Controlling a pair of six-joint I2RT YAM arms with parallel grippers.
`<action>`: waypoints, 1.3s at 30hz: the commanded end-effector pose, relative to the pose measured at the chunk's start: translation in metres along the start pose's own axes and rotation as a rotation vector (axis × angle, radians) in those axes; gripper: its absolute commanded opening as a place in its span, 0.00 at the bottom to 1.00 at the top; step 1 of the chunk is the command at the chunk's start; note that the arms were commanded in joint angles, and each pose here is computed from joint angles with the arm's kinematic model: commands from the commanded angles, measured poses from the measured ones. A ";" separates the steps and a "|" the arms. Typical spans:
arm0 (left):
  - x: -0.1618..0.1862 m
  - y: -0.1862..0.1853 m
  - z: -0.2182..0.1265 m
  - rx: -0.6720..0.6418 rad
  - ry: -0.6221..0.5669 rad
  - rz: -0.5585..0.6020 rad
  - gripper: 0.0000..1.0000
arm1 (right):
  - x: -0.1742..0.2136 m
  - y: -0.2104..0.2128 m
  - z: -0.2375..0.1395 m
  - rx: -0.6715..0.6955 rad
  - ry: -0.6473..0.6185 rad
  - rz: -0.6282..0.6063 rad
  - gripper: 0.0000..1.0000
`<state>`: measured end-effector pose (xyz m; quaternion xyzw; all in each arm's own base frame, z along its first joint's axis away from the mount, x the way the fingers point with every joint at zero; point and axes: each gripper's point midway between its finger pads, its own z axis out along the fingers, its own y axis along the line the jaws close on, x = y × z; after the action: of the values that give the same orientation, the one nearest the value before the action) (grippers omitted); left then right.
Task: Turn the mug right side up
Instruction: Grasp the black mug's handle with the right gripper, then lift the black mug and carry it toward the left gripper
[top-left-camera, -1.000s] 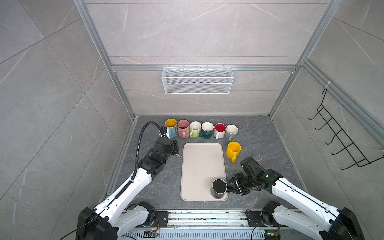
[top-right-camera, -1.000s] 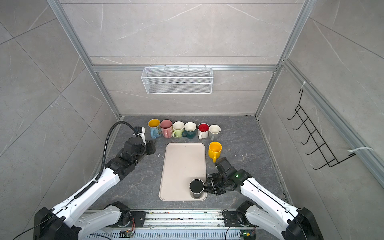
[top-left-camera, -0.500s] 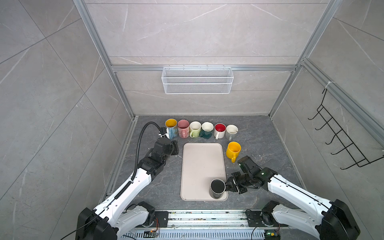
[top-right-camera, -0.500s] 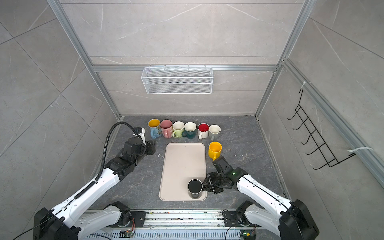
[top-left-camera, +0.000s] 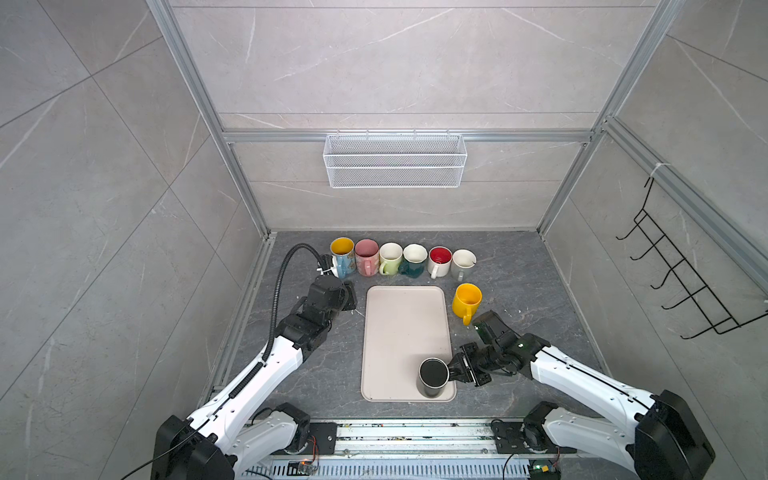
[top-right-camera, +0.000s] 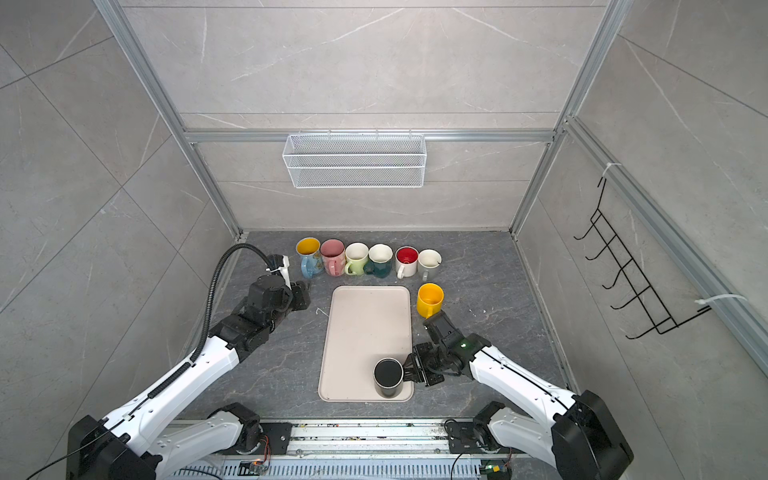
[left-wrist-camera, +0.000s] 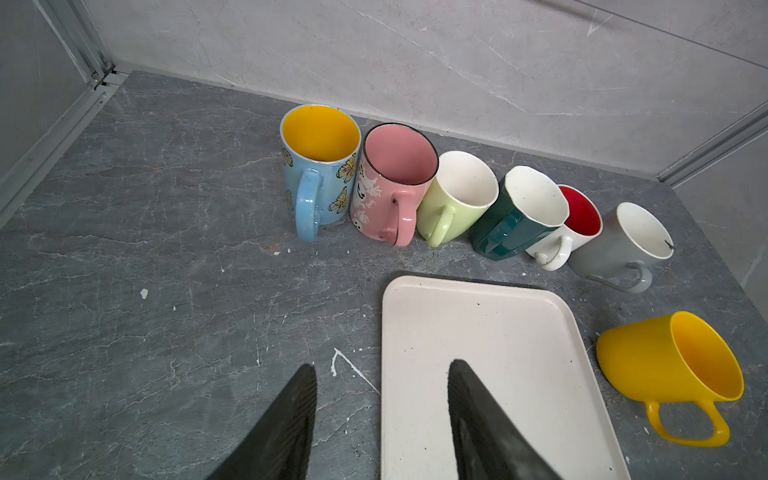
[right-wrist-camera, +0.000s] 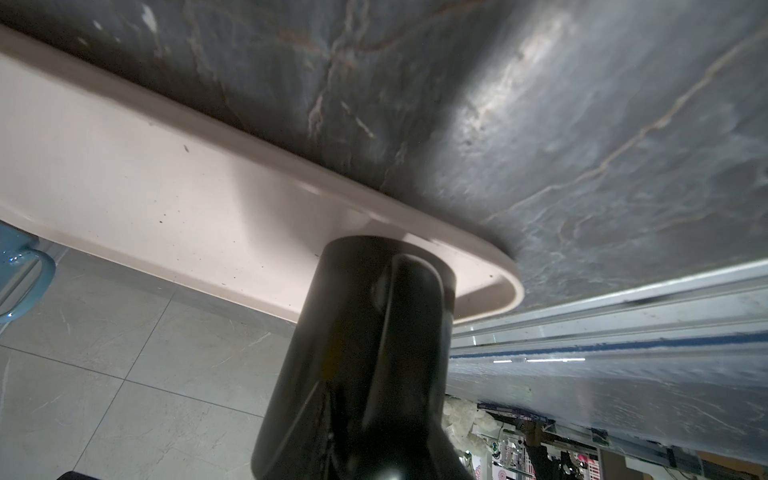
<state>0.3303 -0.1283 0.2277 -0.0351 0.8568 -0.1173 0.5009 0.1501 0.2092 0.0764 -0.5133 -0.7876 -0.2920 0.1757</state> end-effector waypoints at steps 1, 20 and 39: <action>-0.007 0.004 -0.004 -0.010 -0.030 0.000 0.54 | -0.001 -0.004 0.004 0.018 0.012 -0.014 0.28; -0.016 -0.002 -0.008 0.012 -0.045 0.002 0.54 | 0.042 0.079 -0.032 -0.144 -0.031 -0.545 0.00; -0.060 -0.061 -0.045 0.275 0.005 0.082 0.54 | 0.118 0.164 -0.091 -0.207 -0.473 -1.518 0.00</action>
<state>0.3245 -0.1539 0.2889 0.0225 0.8424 -0.1782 0.5080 0.2294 0.2817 0.2174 0.0230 -0.9328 -0.3086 -0.1847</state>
